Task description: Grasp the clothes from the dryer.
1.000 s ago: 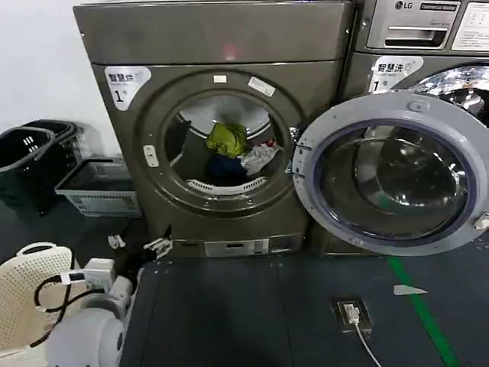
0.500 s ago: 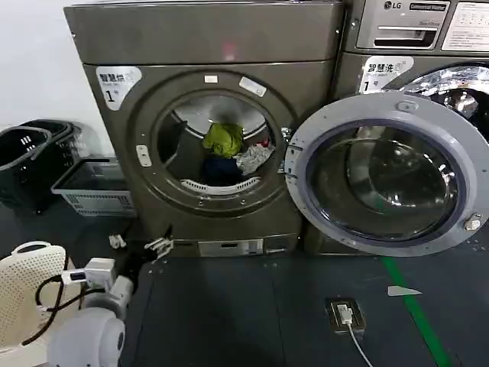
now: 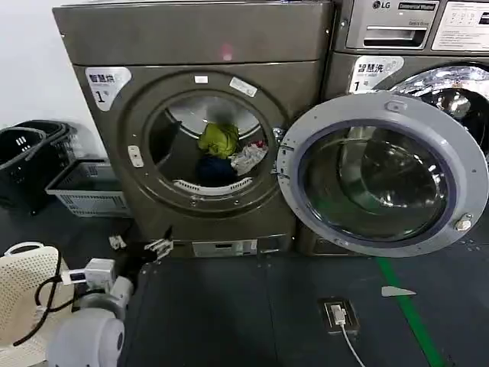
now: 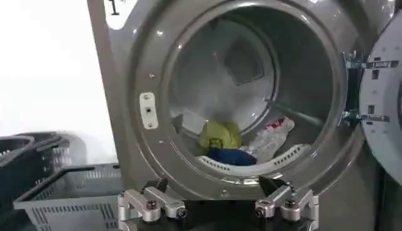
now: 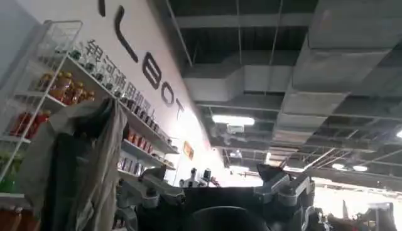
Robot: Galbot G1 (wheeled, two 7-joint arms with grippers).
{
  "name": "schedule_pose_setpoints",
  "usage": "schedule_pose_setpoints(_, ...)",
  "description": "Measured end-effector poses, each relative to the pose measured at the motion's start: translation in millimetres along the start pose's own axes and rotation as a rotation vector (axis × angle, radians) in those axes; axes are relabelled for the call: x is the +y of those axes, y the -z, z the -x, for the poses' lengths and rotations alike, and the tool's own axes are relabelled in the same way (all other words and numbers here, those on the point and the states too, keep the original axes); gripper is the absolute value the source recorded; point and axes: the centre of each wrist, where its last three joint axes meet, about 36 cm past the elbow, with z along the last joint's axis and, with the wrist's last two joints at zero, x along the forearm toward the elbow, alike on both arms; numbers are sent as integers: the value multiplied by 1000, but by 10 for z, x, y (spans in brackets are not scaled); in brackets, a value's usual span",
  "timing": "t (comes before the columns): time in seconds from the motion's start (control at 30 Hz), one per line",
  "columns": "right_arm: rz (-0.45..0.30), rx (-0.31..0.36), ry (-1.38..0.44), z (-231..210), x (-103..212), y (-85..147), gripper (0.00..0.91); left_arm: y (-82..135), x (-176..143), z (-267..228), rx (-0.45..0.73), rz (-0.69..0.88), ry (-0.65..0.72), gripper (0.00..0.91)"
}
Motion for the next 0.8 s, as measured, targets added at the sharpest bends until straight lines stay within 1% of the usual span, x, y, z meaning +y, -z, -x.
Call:
schedule_pose_setpoints(0.6,0,-2,5,14,16,-5,907,4,-10,28,-2,-9,-4,907)
schedule_pose_setpoints(0.8,5,-15,-7,13,1,4,907,8,-4,29,-3,-9,-4,907)
